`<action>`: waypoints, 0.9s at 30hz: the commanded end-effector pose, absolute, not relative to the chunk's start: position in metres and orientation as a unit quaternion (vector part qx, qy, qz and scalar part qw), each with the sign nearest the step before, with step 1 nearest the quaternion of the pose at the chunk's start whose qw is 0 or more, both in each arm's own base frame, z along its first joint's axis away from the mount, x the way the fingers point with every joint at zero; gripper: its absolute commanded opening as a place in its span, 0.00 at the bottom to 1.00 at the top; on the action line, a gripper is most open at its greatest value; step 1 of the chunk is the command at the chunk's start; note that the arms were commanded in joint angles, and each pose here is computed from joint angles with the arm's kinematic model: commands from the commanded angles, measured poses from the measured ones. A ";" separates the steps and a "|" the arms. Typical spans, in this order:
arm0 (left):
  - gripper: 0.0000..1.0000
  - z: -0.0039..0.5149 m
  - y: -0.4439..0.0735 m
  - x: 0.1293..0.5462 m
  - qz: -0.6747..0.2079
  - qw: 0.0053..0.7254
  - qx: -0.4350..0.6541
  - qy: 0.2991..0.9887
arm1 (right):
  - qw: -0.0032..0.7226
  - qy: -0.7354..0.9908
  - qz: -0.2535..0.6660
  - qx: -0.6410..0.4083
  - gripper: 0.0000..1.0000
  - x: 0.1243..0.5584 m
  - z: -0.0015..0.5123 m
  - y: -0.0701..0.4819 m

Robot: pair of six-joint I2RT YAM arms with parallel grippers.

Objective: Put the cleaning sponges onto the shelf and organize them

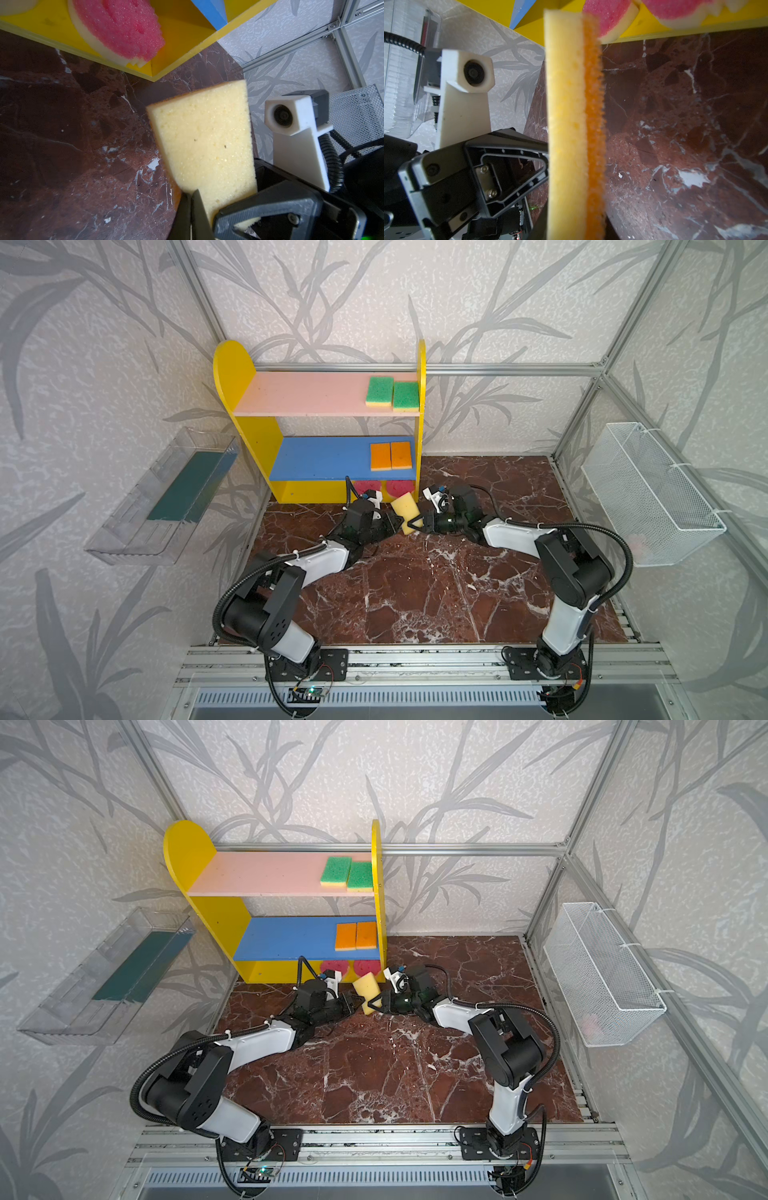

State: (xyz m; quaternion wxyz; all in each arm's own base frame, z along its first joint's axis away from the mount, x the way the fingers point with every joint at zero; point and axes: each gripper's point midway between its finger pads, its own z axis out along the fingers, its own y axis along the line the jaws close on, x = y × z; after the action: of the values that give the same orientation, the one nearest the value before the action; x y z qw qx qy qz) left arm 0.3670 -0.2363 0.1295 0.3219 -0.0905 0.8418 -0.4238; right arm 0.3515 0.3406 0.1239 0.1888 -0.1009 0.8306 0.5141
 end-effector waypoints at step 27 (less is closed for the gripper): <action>0.99 0.116 -0.144 0.310 -0.261 0.384 -0.147 0.873 | 0.254 0.867 -0.117 -0.413 0.47 0.279 0.073 0.328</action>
State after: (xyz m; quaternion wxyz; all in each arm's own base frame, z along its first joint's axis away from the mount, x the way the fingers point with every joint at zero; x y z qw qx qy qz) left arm 0.3131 -0.1600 0.1122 0.3650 -0.1412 0.8721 -0.2938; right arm 0.2888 0.3460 0.0866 0.2832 -0.3704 0.8843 -0.0268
